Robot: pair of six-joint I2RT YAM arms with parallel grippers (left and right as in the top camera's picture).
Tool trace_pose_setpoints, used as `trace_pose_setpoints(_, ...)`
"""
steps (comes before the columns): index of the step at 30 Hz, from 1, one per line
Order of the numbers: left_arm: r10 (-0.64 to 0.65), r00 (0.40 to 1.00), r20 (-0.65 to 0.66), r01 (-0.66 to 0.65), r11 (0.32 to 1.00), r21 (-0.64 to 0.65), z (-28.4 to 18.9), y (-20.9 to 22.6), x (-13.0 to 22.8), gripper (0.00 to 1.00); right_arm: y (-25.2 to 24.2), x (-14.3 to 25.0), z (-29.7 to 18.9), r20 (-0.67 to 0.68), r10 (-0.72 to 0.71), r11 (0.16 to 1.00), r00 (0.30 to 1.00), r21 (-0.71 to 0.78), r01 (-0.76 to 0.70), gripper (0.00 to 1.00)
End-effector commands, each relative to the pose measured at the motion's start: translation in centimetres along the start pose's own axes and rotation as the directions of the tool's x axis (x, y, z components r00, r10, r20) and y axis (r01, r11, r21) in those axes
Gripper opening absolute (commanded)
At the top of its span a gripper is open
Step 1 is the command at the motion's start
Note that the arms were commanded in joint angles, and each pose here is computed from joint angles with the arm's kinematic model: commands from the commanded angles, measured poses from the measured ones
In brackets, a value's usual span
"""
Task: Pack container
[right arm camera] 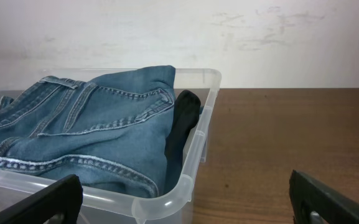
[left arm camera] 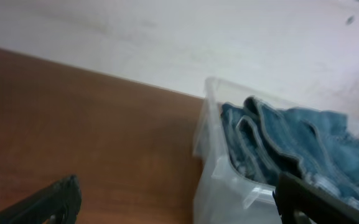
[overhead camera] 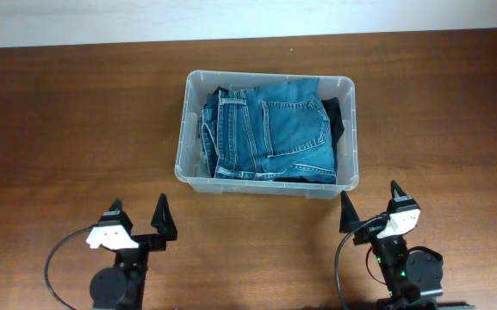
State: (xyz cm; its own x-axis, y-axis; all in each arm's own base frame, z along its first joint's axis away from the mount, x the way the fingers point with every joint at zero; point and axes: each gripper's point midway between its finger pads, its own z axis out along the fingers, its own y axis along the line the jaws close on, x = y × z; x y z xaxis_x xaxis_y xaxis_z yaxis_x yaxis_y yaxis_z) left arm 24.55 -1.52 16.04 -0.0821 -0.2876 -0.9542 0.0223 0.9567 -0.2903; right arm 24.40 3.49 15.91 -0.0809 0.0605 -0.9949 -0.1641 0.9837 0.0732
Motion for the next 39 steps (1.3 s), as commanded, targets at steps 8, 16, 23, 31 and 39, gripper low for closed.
trace_pose_setpoints(8, 0.166, 0.986, -0.007, -0.166, 0.986, 0.012, 0.01, 0.09, 0.36, 0.99, -0.05, 0.09, -0.04, 0.002, -0.003, 1.000, 1.000, -0.001, 0.003, 0.99)
trace_pose_setpoints(16, 0.176, 0.984, -0.007, -0.176, 0.984, 0.009, 0.01, 0.14, 0.34, 0.99, -0.06, 0.08, -0.04, 0.002, -0.003, 1.000, 1.000, -0.001, 0.003, 0.99)
trace_pose_setpoints(23, 0.265, 0.964, -0.006, -0.265, 0.964, 0.006, 0.01, 0.19, 0.32, 0.99, -0.05, 0.09, -0.04, 0.002, -0.003, 1.000, 1.000, -0.001, 0.003, 0.99)
trace_pose_setpoints(31, 0.265, 0.964, -0.006, -0.265, 0.964, 0.006, 0.01, 0.20, 0.33, 0.99, -0.05, 0.09, -0.04, 0.002, -0.003, 1.000, 1.000, -0.001, 0.003, 0.99)
trace_pose_setpoints(39, 0.265, 0.964, -0.008, -0.265, 0.964, 0.006, 0.02, 0.20, 0.36, 0.99, -0.06, 0.09, -0.04, 0.002, -0.003, 1.000, 1.000, -0.001, 0.003, 0.99)
